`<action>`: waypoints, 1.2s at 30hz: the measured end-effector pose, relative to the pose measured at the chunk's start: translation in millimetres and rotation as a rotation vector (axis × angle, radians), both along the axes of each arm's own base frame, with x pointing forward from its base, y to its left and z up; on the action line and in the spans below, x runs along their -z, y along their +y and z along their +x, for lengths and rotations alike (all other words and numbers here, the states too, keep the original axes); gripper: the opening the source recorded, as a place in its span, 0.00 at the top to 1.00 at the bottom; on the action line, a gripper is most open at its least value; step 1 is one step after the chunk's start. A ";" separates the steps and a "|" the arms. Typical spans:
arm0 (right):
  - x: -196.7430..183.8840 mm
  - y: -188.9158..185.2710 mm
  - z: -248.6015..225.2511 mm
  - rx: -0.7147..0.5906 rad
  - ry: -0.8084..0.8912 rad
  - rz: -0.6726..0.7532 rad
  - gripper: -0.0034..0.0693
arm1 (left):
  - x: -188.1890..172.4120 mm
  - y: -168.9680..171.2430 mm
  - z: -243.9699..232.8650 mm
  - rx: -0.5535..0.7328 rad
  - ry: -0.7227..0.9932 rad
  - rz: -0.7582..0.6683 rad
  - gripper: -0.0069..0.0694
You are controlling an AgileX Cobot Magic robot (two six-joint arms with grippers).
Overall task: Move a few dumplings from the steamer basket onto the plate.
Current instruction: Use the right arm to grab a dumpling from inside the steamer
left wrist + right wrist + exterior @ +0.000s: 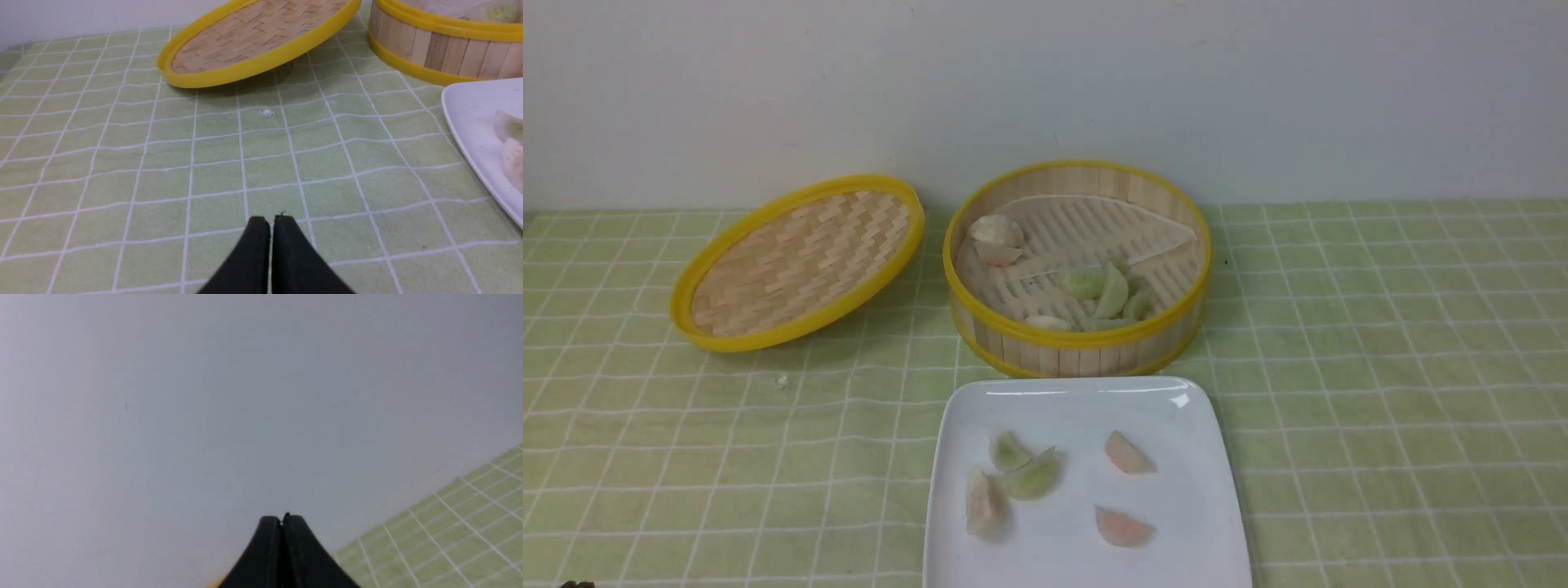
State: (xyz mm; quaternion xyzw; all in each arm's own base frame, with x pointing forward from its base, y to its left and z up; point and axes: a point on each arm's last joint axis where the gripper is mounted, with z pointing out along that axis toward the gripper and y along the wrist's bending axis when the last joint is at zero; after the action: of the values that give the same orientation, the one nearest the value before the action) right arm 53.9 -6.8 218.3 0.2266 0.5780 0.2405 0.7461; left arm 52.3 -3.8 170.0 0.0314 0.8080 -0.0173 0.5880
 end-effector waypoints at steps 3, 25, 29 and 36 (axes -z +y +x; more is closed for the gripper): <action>-3.0 -3.6 -1.1 0.024 -0.040 0.068 0.97 | 0.0 0.0 0.0 0.000 0.000 0.000 0.92; -189.3 37.7 112.9 -0.469 0.756 -0.497 0.97 | 0.0 0.0 0.0 0.000 0.000 0.000 0.92; -193.8 43.0 171.4 -0.551 0.861 -0.529 0.97 | 0.0 0.0 0.0 0.000 0.000 0.000 0.92; -175.9 83.8 253.6 -0.697 0.948 -0.634 0.97 | 0.0 0.0 0.0 0.000 0.000 0.000 0.92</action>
State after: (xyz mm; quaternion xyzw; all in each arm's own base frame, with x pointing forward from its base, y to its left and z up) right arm 307.5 77.0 394.2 -0.1224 0.9255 0.1605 0.3204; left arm 52.3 -3.8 170.0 0.0314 0.8080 -0.0173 0.5880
